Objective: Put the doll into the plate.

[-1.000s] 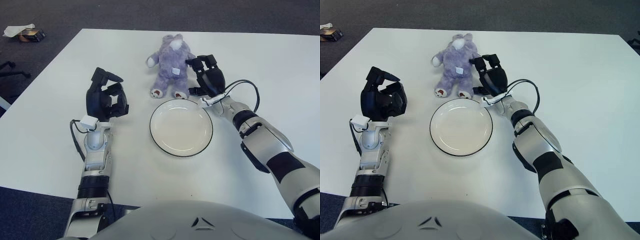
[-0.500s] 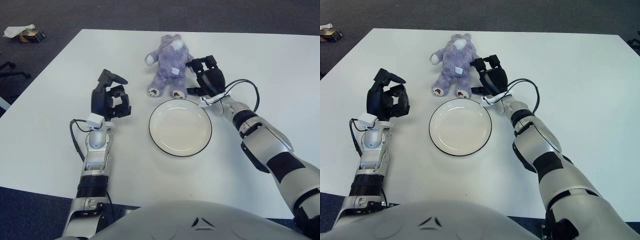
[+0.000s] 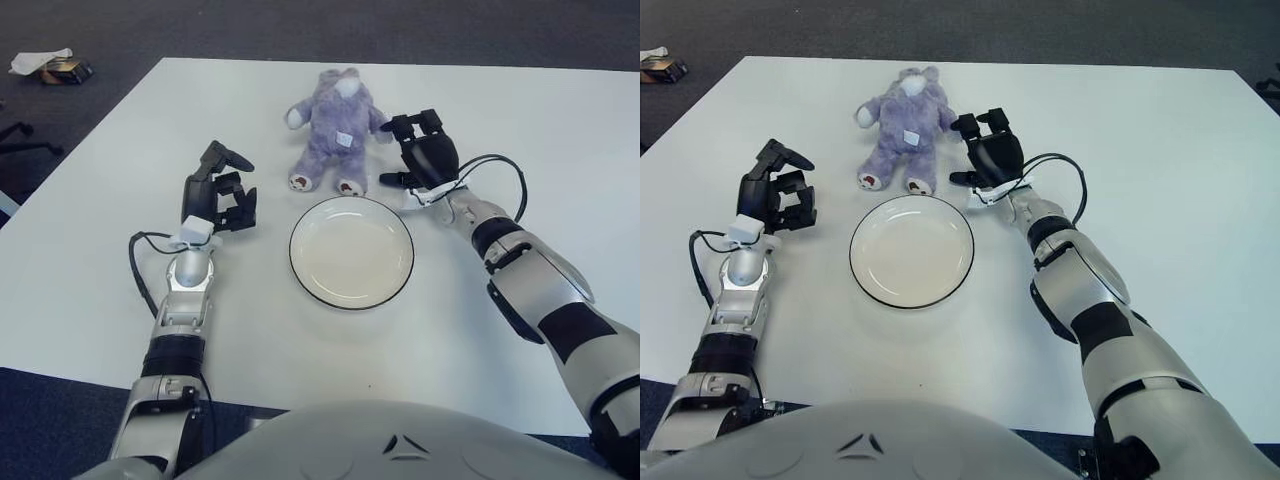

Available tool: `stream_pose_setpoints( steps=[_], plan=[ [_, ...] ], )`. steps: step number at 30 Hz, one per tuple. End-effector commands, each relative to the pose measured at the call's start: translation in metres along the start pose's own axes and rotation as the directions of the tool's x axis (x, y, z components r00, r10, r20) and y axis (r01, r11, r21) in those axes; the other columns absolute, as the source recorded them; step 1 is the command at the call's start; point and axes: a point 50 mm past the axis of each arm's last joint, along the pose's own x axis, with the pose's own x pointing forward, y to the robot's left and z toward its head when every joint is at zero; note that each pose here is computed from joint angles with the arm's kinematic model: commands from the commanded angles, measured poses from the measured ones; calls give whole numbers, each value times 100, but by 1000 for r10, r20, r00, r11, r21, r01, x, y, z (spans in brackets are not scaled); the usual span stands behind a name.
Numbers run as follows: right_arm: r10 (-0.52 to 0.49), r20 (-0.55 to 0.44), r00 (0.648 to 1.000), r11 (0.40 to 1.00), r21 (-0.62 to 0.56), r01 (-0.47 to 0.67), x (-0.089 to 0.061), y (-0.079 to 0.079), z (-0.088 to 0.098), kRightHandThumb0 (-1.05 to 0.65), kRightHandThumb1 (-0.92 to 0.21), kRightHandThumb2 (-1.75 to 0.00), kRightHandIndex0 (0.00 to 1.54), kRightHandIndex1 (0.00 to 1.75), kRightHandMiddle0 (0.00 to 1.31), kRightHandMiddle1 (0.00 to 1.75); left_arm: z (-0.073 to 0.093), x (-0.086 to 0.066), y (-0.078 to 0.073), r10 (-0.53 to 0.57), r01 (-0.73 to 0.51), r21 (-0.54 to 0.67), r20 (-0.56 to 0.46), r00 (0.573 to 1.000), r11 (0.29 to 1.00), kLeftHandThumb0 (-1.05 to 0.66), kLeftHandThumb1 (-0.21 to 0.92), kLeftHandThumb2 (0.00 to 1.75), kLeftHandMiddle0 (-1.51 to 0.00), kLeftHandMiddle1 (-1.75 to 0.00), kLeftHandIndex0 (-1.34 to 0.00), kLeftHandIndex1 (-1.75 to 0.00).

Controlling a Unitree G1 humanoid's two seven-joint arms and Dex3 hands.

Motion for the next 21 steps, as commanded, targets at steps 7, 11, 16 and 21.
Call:
stream_pose_setpoints(
  steps=[7, 11, 16, 21],
  plan=[
    [-50, -6, 999, 999, 6, 50, 16, -19, -5, -51, -51, -91, 0, 90, 0, 109, -31, 6, 10, -23, 37, 93, -145, 989, 995, -42, 51, 107, -107, -175, -46, -175],
    [-56, -6, 998, 998, 15, 56, 17, -22, -7, -50, -50, -92, 0, 90, 0, 108, -34, 23, 16, -17, 43, 186, -138, 990, 982, -42, 52, 106, -103, -175, -45, -175],
    [-65, -4, 998, 997, 29, 65, 18, -25, -8, -49, -49, -93, 0, 89, 0, 108, -34, 37, 17, 4, 30, 329, -102, 995, 944, -41, 57, 100, -95, -175, -42, -175],
    [-59, -9, 998, 998, 35, 59, 18, -25, -8, -48, -49, -93, 0, 89, 0, 108, -36, 47, 16, 8, 29, 415, -86, 996, 909, -40, 59, 97, -90, -175, -40, -175]
  ],
)
